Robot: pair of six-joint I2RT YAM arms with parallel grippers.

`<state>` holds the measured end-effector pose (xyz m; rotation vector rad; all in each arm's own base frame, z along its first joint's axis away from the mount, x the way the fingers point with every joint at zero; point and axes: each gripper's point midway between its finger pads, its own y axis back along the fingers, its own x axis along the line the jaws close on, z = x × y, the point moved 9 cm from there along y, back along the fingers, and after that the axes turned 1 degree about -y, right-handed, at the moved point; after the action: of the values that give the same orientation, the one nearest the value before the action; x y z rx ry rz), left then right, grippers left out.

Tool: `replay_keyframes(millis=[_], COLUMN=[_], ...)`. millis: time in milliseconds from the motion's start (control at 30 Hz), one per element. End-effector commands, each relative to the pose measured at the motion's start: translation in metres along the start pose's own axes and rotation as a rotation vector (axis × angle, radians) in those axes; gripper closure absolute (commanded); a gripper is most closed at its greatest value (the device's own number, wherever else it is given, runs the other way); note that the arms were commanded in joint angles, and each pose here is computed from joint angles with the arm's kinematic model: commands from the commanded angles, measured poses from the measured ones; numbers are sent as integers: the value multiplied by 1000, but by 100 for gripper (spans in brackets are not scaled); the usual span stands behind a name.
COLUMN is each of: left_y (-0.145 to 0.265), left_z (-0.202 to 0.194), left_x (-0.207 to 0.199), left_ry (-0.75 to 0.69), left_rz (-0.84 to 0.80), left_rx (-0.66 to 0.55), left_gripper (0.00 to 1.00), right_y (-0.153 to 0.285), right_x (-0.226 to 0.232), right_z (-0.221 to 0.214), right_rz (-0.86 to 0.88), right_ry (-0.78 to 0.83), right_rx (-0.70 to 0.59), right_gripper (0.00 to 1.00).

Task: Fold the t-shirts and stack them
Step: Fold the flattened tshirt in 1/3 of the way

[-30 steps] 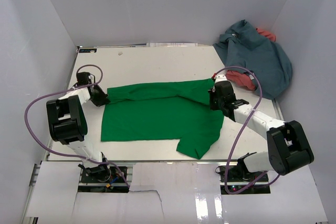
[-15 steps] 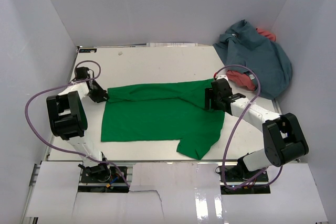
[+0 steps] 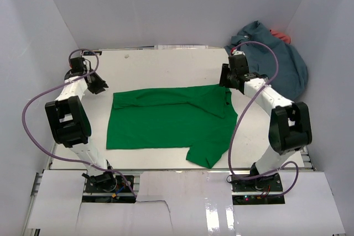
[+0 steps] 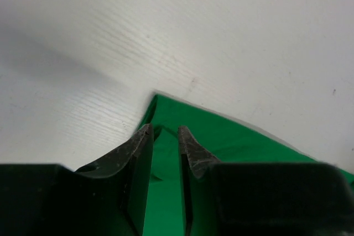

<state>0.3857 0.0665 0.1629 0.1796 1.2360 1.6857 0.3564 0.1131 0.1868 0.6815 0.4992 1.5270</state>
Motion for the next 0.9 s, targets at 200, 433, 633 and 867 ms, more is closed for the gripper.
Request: replay_keyframes(millis=[200,433,633,867], left_y=[-13,-21,-24,-27], left_z=[15,18,12,4], left_x=[-19,-20,-16,-12], left_ry=[-34,-36,-33,-34], left_rz=[-172,-180,-172,-175], left_rx=[41,60,78,106], left_gripper=[65,65,65,65], right_y=[-59,-84,-94,-101], right_x=[-13,-16,-17,-20], right_z=[16,8,-2,-13], right_rz=[74,77,67,57], right_ry=[-107,-134,-139,-139], right_rx=[116,164,194,223], right_gripper=[47,46,54,92])
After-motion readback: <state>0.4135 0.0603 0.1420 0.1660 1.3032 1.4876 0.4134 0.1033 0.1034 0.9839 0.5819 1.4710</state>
